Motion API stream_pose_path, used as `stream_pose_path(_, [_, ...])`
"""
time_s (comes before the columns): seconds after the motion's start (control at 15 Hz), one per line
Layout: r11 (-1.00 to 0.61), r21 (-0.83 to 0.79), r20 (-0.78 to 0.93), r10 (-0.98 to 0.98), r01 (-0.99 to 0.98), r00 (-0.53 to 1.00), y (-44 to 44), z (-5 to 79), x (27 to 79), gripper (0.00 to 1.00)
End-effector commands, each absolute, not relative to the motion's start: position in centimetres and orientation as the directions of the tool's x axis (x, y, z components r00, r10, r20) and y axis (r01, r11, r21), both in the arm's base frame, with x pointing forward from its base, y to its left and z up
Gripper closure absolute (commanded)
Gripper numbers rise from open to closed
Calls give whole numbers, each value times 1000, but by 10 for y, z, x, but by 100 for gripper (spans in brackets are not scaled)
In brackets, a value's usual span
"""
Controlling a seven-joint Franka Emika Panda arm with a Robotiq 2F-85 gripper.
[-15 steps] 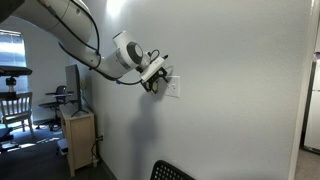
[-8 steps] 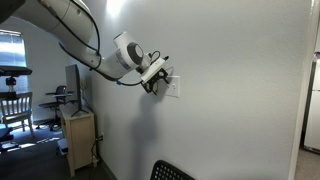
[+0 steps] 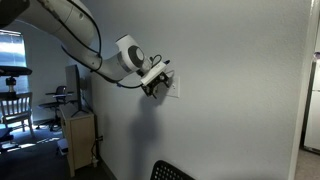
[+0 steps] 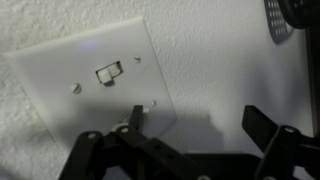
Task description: Turn off the left light switch
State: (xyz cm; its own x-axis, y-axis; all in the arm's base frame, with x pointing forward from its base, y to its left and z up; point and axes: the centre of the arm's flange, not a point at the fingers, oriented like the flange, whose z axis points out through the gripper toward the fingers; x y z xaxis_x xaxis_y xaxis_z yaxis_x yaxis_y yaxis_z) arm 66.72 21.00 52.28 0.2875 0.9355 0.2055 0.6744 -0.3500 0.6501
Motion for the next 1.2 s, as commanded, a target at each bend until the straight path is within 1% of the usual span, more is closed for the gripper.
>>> stream_pose_path(0.0, [-351, 609, 193, 935, 711, 297, 202, 509, 669, 0])
stream_pose_path(0.33, [-385, 584, 237, 923, 715, 303, 199, 531, 647, 0])
stream_pose_path(0.8, [-366, 478, 173, 930, 798, 323, 205, 532, 623, 0])
stream_pose_path(1.13, [-359, 452, 153, 933, 817, 326, 206, 534, 619, 0])
